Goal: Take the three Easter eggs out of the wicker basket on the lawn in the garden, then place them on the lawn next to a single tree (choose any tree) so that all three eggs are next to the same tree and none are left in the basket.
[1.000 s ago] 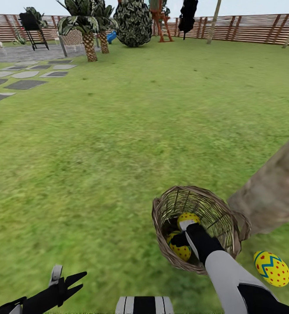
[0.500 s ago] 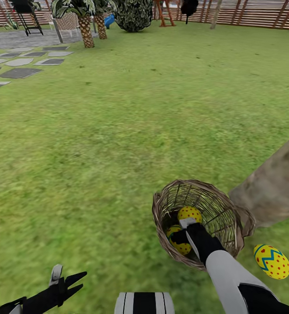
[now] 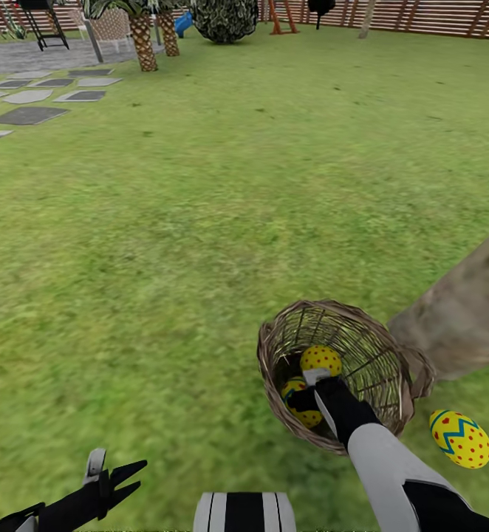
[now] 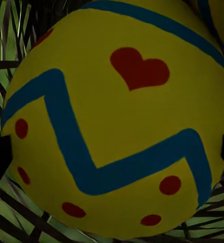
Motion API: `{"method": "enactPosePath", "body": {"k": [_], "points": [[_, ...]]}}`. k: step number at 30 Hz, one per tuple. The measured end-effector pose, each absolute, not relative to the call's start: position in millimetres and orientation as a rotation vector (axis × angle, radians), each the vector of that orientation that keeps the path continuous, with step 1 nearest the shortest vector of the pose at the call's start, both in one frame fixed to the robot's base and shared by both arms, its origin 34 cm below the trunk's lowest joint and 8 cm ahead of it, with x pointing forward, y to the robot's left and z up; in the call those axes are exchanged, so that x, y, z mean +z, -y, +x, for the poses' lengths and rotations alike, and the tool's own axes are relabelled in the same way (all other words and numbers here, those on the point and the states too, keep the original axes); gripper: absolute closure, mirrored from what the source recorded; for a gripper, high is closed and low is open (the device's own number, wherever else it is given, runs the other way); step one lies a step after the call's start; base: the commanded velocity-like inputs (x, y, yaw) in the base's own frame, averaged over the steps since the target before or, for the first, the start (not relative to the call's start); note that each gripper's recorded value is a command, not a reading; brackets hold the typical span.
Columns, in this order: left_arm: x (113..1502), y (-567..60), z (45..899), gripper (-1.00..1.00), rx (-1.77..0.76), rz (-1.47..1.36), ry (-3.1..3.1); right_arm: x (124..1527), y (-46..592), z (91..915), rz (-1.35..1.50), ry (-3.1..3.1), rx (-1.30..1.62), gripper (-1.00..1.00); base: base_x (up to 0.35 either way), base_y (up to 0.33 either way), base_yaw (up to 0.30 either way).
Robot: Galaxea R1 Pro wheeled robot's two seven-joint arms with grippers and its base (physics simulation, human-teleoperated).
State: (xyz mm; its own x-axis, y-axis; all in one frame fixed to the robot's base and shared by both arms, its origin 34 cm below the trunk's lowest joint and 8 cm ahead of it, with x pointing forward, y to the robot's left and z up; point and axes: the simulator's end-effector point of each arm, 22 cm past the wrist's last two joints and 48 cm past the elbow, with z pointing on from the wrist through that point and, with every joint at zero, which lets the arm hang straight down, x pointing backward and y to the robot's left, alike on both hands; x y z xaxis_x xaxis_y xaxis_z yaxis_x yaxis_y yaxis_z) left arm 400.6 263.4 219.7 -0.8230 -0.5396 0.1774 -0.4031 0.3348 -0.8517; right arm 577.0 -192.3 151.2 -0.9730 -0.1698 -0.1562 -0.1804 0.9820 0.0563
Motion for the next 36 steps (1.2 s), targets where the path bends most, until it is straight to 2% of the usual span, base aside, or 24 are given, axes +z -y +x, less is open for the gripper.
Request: {"method": "enactPosePath", "body": {"k": [16,17,36], "points": [[217,-264,390,-1.0,-1.5,-0.889,-2.464,151,192,579,-0.242,-2.979,0.116,-1.0,0.0,0.0,0.0],[217,-264,390,-1.0,-1.5,-0.889,-2.464,151,192,579,-0.242,-2.979,0.116,1.0,0.0,0.0,0.0],[214,-264,386,-1.0,-1.507,-0.904,-2.466,150,192,586,-0.214,-2.97,0.142,1.0,0.0,0.0,0.0]]}}
